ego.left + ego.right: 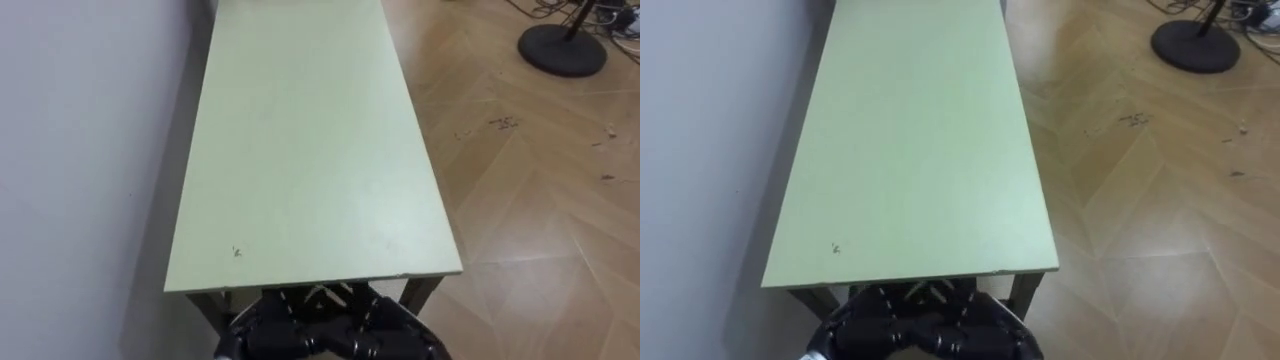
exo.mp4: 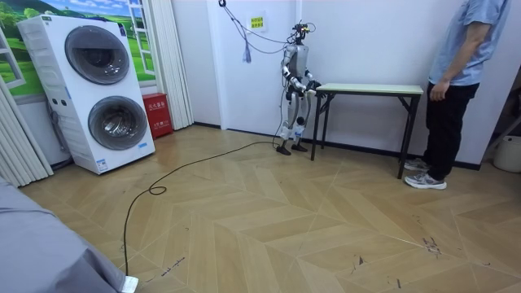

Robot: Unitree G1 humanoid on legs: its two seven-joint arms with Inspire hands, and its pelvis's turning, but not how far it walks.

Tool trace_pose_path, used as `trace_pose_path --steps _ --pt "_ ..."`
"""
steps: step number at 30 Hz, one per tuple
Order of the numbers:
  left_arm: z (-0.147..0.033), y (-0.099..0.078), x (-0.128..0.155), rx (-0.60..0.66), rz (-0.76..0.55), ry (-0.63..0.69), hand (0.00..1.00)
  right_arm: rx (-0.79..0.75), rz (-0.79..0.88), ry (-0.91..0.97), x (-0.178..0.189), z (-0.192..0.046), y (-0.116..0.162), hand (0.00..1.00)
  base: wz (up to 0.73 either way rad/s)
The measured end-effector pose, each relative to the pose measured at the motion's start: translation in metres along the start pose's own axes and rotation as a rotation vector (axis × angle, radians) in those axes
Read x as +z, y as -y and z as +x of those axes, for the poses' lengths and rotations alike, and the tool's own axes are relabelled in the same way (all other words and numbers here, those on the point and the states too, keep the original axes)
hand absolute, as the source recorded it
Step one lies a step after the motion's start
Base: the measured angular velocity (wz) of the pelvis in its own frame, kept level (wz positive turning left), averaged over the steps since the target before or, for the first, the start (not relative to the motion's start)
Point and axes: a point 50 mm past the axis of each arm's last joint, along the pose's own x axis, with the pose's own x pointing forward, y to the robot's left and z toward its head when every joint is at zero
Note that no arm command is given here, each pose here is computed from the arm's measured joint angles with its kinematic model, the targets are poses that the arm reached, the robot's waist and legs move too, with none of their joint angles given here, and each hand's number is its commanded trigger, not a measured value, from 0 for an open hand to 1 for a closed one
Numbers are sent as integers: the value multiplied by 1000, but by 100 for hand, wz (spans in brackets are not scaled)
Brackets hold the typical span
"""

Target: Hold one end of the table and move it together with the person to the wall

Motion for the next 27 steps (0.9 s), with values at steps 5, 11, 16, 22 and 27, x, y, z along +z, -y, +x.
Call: trace_pose_path --steps 5,11,16,22,27 --pt "-7 -17 -17 82 78 -114 0 -139 -62 -155 -20 -10 21 0 -1" --pt "-17 -36 -41 207 106 -241 0 -324 -55 -284 -39 -22 44 0 0" --pt "-17 -51 -46 329 106 -269 0 -474 -30 -312 -44 -28 59 0 3" --pt "-24 -64 -56 485 67 -257 0 -697 41 -351 -61 -51 76 0 -2" --pt "-45 -80 -72 672 25 -299 0 -818 91 -400 -81 -73 80 0 -5"
